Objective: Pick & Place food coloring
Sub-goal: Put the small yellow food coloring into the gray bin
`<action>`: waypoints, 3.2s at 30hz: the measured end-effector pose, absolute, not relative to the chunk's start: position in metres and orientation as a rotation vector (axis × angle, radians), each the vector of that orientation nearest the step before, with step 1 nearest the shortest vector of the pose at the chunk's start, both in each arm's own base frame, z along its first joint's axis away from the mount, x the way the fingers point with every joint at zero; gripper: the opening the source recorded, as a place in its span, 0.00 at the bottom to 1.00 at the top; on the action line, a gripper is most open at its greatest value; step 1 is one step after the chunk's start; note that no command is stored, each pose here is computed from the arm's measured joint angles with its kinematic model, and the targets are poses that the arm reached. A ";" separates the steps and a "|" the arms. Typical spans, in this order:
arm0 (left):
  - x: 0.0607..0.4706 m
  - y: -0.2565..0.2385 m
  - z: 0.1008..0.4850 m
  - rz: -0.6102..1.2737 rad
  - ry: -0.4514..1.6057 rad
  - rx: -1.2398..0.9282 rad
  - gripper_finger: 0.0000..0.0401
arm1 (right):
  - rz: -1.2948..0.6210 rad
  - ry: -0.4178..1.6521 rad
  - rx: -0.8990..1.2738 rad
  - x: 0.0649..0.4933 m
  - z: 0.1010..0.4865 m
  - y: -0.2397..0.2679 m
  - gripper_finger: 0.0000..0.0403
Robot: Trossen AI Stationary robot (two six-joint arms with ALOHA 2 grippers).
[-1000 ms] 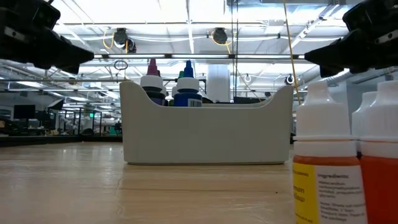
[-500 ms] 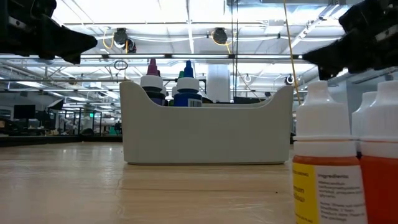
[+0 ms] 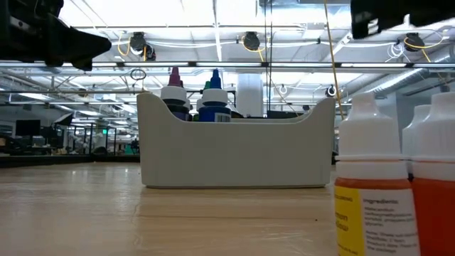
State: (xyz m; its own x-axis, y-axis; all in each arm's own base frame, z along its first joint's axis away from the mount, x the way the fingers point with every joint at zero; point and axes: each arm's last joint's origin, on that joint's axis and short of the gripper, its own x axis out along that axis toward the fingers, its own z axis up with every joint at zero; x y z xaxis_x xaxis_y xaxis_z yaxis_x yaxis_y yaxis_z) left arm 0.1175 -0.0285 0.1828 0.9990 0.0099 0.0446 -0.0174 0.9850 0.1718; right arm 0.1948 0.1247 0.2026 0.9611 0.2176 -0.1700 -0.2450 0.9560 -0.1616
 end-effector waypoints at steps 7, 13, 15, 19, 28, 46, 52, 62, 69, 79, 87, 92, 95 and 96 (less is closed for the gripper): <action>0.118 -0.028 0.183 0.012 -0.042 0.141 0.13 | 0.345 0.147 -0.249 0.236 0.221 0.194 0.00; 0.118 -0.029 0.182 0.011 -0.040 0.137 0.13 | 0.375 0.210 -0.195 0.258 0.216 0.238 0.02; 0.118 -0.029 0.182 0.008 -0.040 0.127 0.13 | 0.331 0.226 -0.167 0.262 0.206 0.248 0.06; 0.118 -0.029 0.182 0.003 -0.035 0.117 0.13 | 0.223 0.265 -0.174 0.270 0.183 0.262 0.18; 0.118 -0.029 0.182 0.004 -0.041 0.116 0.13 | 0.173 0.337 -0.124 0.267 0.164 0.267 0.47; 0.118 -0.029 0.183 0.004 -0.043 0.121 0.13 | 0.131 0.409 -0.043 0.254 0.136 0.281 0.50; 0.118 -0.029 0.183 0.003 -0.043 0.114 0.13 | 0.121 0.421 -0.037 0.255 0.135 0.279 0.50; 0.118 -0.029 0.182 0.003 -0.041 0.112 0.13 | 0.142 0.455 -0.086 0.244 0.131 0.285 0.50; 0.118 -0.029 0.182 0.004 -0.040 0.105 0.13 | 0.083 0.476 -0.005 0.245 0.117 0.284 0.50; 0.118 -0.029 0.182 0.003 -0.035 0.103 0.13 | 0.057 0.490 0.074 0.247 0.109 0.284 0.50; 0.118 -0.029 0.182 0.003 -0.035 0.103 0.13 | 0.031 0.492 0.122 0.251 0.109 0.280 0.50; 0.118 -0.029 0.182 0.003 -0.035 0.103 0.13 | 0.048 0.507 0.142 0.252 0.109 0.280 0.50; 0.118 -0.029 0.182 0.003 -0.035 0.103 0.13 | 0.048 0.507 0.143 0.252 0.109 0.280 0.50; 0.118 -0.029 0.182 0.003 -0.035 0.103 0.13 | 0.048 0.507 0.143 0.252 0.109 0.280 0.50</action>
State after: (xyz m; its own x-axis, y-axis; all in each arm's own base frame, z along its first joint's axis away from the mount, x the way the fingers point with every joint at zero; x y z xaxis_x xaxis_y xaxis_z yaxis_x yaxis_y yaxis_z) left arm 0.1176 -0.0287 0.1818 0.9994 0.0014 0.0351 -0.0050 0.9947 0.1026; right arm 0.2519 0.2804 0.1085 0.8731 0.0817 -0.4806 -0.0108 0.9889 0.1484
